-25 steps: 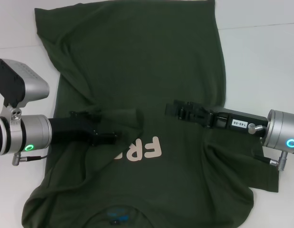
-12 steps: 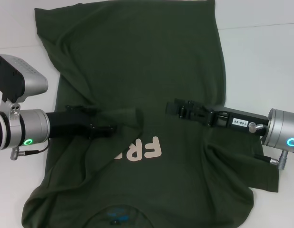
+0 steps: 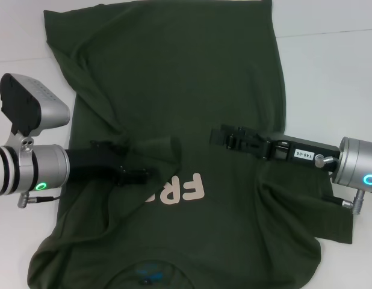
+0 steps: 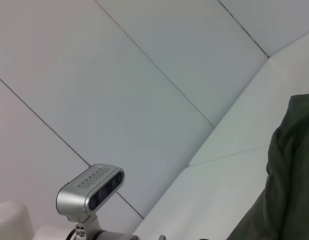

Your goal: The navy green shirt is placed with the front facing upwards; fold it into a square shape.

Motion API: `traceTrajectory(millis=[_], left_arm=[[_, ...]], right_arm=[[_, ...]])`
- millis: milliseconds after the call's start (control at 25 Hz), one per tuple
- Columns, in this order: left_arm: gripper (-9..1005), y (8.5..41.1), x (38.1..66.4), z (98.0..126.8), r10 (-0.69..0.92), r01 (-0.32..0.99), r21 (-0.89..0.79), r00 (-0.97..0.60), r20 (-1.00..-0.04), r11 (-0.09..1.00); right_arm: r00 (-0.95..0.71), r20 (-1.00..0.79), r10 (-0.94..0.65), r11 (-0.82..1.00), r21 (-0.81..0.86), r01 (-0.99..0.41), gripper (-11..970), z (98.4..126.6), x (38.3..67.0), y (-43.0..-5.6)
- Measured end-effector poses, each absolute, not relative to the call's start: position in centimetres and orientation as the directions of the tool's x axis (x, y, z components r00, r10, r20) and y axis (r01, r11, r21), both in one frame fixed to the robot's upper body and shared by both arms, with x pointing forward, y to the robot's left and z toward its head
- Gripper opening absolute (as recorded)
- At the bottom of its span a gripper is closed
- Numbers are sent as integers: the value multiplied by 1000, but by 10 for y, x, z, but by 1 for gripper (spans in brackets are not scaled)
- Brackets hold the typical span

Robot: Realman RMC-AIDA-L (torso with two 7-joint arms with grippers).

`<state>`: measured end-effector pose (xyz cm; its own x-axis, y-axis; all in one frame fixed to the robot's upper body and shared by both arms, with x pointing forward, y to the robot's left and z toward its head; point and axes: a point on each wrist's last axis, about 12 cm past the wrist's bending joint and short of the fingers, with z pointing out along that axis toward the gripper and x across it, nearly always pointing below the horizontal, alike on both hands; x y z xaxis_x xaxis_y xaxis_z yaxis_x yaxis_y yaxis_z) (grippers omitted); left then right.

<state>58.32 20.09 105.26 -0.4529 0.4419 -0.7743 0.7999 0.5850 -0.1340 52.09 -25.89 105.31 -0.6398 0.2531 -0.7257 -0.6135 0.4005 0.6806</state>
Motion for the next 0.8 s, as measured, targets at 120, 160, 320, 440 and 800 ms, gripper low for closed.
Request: traceTrajectory(millis=[120,160,320,440,800], left_arm=[[859,200,582,1052,444,805,-140,-452,-773,576],[859,199,581,1053,445,808,-144,-452,-773,572],[859,197,579,1054,444,819,-159,-449,-775,552],[859,197,578,1055,444,825,-166,-448,-776,540],[859,197,578,1054,448,825,-156,-442,-777,543]], right_arm=[[-640,-725,253,401,681,-613,750,1053,521,-259],[-640,-725,254,401,681,-613,750,1053,520,-259],[-640,-725,256,401,682,-612,750,1053,520,-260],[-640,-725,257,402,682,-611,749,1053,520,-260],[-638,-725,258,403,681,-611,745,1053,520,-260]])
